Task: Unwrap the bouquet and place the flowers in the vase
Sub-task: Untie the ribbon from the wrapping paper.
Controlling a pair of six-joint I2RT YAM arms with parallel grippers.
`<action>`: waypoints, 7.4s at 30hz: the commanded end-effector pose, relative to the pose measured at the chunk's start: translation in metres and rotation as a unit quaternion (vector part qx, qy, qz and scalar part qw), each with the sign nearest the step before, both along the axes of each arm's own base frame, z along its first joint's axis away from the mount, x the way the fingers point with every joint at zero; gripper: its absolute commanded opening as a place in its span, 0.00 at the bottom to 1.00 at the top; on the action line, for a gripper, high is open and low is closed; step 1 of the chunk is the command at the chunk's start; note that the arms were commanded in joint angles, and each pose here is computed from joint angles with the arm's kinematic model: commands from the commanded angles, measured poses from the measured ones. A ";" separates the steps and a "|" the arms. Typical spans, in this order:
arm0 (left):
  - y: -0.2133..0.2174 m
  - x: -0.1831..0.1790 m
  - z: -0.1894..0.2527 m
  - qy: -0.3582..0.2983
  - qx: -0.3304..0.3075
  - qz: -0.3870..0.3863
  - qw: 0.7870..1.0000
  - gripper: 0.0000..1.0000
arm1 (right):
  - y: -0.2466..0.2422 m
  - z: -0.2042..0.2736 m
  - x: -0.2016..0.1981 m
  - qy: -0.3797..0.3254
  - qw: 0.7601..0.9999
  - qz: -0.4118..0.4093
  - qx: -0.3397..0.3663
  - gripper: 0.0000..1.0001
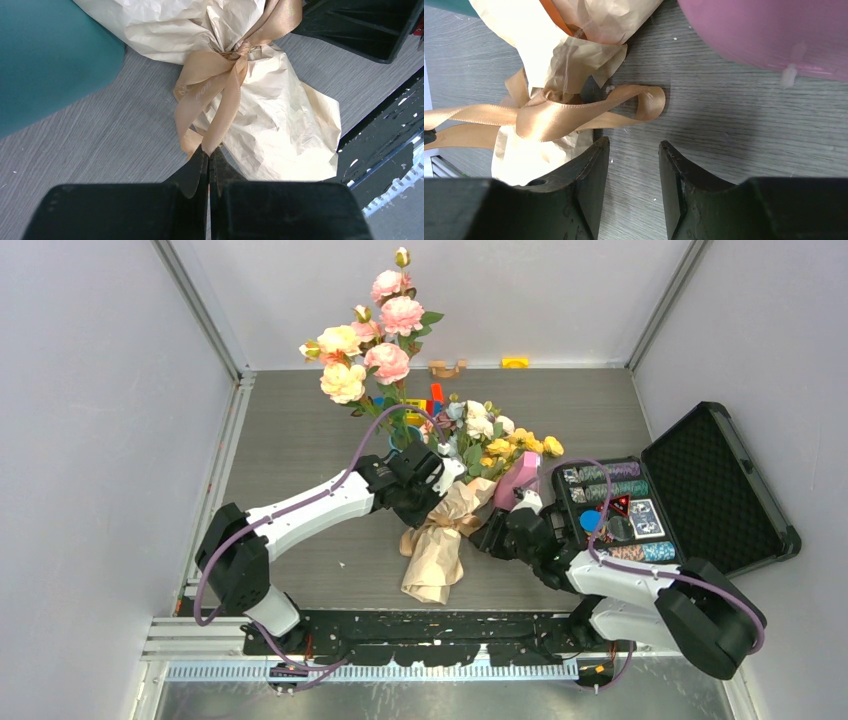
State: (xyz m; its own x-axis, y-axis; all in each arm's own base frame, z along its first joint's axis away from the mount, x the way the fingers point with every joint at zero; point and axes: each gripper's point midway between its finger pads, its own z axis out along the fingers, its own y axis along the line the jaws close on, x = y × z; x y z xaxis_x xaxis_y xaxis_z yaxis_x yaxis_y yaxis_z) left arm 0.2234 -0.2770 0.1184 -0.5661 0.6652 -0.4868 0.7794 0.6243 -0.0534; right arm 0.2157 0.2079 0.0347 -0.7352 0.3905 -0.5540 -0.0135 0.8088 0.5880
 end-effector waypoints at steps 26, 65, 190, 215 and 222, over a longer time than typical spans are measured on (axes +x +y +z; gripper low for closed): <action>-0.003 0.002 0.015 -0.022 -0.030 -0.003 0.999 0.00 | 0.009 0.000 0.033 -0.056 0.997 0.009 -0.049 0.15; 0.008 0.014 0.007 -0.042 0.005 0.023 0.999 0.00 | 0.003 0.013 0.031 -0.083 0.992 0.039 -0.084 0.38; 0.007 0.013 -0.002 -0.021 0.021 0.026 0.999 0.00 | 0.084 0.074 -0.027 0.018 0.947 0.320 0.029 0.31; 0.009 0.015 0.000 -0.030 0.023 0.030 0.999 0.00 | 0.078 0.151 -0.026 -0.060 0.965 0.254 -0.002 0.56; 0.009 0.015 -0.001 -0.029 0.023 0.031 0.999 0.00 | 0.034 0.137 -0.001 -0.067 0.983 0.155 -0.078 0.59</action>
